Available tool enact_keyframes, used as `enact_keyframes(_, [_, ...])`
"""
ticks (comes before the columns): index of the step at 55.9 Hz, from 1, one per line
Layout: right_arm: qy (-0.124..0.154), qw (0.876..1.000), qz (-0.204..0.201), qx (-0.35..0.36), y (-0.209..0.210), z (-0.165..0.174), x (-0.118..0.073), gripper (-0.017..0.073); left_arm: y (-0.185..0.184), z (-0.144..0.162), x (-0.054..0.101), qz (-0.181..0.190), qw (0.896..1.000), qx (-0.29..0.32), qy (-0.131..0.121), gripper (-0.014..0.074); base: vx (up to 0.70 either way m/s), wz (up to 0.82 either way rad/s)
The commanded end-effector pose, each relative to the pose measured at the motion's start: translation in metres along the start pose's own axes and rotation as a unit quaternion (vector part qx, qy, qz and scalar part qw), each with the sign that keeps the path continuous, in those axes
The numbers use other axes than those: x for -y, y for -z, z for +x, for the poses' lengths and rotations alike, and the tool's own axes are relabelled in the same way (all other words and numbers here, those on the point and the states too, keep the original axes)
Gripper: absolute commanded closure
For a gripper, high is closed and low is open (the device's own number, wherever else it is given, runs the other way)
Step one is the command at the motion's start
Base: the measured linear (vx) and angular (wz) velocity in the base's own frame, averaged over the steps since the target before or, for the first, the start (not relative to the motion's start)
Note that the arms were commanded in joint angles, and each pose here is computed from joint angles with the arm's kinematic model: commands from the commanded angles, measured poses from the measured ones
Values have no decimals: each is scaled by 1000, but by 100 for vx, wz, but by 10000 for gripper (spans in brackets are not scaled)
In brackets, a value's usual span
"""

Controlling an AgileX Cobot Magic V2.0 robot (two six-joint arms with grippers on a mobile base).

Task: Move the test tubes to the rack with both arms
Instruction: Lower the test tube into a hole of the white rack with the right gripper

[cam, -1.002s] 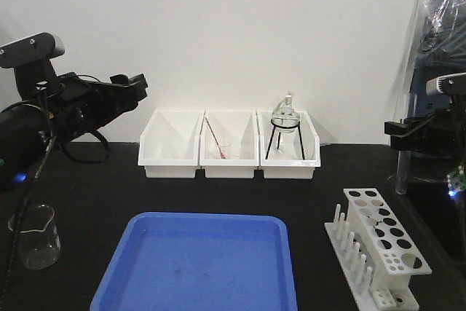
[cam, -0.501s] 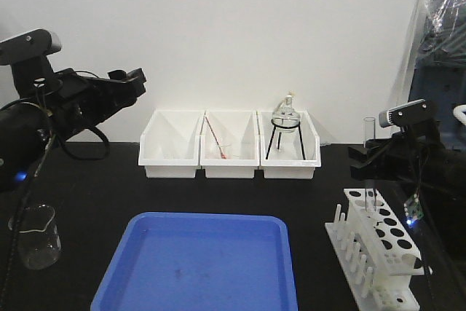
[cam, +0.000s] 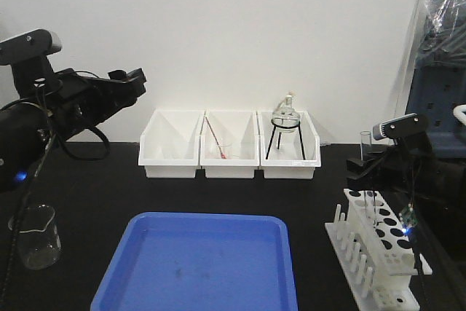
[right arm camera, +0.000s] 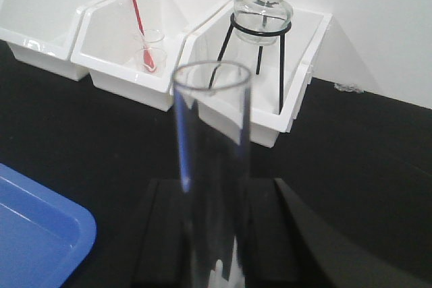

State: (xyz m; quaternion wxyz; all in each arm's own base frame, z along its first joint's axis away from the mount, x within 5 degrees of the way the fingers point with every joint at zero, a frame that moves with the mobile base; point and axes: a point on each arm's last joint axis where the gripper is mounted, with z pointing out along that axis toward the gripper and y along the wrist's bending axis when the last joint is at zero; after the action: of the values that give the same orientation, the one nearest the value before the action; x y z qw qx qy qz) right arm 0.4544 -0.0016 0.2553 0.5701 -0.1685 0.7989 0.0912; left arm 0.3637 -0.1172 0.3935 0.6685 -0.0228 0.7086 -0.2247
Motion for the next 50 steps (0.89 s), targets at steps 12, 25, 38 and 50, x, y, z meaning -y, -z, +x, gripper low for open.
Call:
enact_keyframes(12, [-3, 998, 7, 58, 15, -34, 0, 571, 14, -35, 10, 19, 996, 83, 0, 3, 0, 0])
enact_keyframes(25, [-12, 999, -3, 40, 2, -18, 2, 571, 14, -36, 10, 20, 996, 84, 1, 3, 0, 0])
enact_keyframes(38, [-2, 999, 2, 35, 0, -15, 3, 571, 14, -36, 10, 20, 996, 86, 1, 3, 0, 0])
enact_keyframes(50, [-2, 999, 2, 35, 0, -15, 3, 568, 14, -36, 10, 20, 996, 88, 1, 3, 0, 0])
